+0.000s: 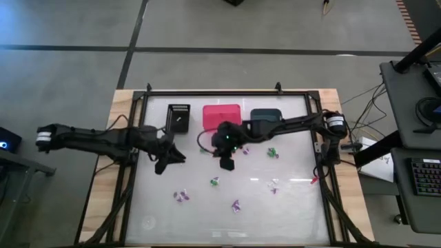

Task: Sort Halloween decoration
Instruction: Put the white bone toy into the black bin

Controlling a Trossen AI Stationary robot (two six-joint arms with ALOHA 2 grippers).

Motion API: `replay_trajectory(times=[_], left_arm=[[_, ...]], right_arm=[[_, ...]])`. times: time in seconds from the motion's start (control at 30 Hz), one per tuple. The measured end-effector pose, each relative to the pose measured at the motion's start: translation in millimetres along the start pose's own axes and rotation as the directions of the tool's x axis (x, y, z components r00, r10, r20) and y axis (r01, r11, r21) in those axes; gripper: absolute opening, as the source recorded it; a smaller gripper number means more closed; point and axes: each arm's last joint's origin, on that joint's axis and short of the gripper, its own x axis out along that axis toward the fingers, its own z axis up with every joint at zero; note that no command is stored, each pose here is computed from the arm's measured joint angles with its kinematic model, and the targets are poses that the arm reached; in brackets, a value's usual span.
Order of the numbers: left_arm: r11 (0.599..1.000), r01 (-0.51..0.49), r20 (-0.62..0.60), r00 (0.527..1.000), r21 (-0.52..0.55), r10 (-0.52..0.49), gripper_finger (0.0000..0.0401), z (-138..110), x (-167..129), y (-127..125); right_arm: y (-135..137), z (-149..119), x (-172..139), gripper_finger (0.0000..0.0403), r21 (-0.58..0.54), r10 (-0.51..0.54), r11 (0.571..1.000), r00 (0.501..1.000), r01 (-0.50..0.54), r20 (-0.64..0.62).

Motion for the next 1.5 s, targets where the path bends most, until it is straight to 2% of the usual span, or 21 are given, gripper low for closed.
replay_trajectory(times=[0.13, 0.23, 0.43, 0.53, 0.67, 0.87, 1.2, 1.37, 1.5], left_arm=[[0.999, -0.032, -0.095, 0.995, -0.012, 0.03, 0.0068, -3, 11, 3], [0.997, -0.072, -0.213, 0.974, 0.01, 0.072, 0.0068, -8, 18, 7], [0.987, -0.157, -0.474, 0.866, 0.046, 0.16, 0.0074, -15, 28, 13], [0.984, -0.158, -0.538, 0.823, 0.086, 0.179, 0.0084, -13, 36, 14], [0.974, -0.183, -0.585, 0.779, 0.131, 0.225, 0.0097, -14, 49, 19], [0.927, -0.302, -0.601, 0.706, 0.223, 0.375, 0.0107, -15, 64, 29], [0.927, -0.286, -0.647, 0.665, 0.241, 0.373, 0.0107, -13, 76, 28], [0.931, -0.257, -0.656, 0.66, 0.26, 0.366, 0.0107, 1, 77, 14], [0.937, -0.161, -0.653, 0.679, 0.311, 0.334, 0.0107, 6, 79, -6]], right_arm=[[17, -14, -1, 0.0045, 0.015, 0.027, 1.0, 0.999, -0.027, -0.04], [27, -28, -7, 0.0044, 0.029, 0.04, 0.999, 0.997, -0.038, -0.067], [34, -48, -21, 0.0044, 0.052, -0.013, 0.999, 1.0, 0.013, -0.005], [34, -58, -25, 0.0044, 0.054, -0.002, 0.999, 0.997, -0.002, 0.072], [34, -69, -29, 0.0045, 0.062, 0.007, 0.998, 0.991, -0.016, 0.135], [31, -79, -33, 0.0044, 0.073, -0.039, 0.997, 0.987, 0.027, 0.157], [31, -82, -32, 0.0045, 0.072, -0.041, 0.997, 0.988, 0.031, 0.148], [30, -84, -32, 0.0044, 0.072, -0.043, 0.997, 0.989, 0.033, 0.14], [30, -85, -32, 0.0045, 0.073, -0.043, 0.997, 0.99, 0.034, 0.132]])
